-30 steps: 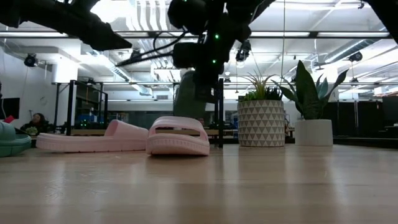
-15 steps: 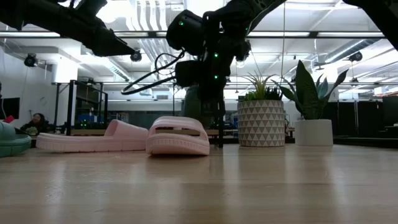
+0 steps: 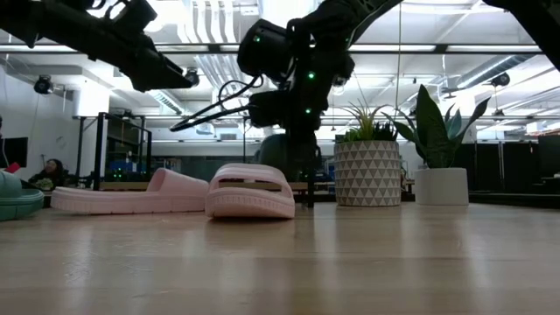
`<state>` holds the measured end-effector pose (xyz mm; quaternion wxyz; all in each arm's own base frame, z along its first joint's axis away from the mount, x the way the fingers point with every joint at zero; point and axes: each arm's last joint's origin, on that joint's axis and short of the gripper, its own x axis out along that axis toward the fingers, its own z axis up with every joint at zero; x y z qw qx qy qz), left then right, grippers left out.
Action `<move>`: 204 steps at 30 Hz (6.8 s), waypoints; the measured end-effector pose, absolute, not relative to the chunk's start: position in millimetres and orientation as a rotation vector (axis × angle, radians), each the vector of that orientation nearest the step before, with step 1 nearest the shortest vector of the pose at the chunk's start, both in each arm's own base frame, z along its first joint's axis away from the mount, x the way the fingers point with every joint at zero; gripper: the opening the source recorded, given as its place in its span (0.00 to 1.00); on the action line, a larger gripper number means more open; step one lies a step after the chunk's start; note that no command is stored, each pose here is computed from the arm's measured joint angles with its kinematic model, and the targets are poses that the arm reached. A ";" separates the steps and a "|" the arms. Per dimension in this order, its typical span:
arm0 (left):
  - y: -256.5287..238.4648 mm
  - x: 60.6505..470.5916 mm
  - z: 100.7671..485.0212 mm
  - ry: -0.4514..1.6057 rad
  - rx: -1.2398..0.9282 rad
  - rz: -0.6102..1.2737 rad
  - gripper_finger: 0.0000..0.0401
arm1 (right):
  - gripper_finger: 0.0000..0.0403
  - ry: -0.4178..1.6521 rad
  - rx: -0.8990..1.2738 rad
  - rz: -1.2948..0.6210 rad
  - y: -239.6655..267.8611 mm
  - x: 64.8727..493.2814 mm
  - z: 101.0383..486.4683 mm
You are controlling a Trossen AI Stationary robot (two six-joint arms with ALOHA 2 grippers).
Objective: Pick and place slides into the shelf
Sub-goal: Put the right green slide into the shelf, then put the green slide into the shelf
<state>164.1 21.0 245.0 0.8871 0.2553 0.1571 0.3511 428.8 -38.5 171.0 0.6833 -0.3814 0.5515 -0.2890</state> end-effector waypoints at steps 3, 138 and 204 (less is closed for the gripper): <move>21.0 165.7 243.3 0.338 0.535 0.726 0.76 | 0.39 1.257 -0.777 -0.623 -37.4 426.5 173.5; 15.2 144.3 216.3 0.108 0.512 0.528 0.76 | 0.05 1.253 -0.893 -0.459 -142.3 436.6 210.1; 15.2 143.8 212.0 0.117 0.511 0.525 0.76 | 0.34 0.166 -0.369 0.022 33.1 237.4 298.2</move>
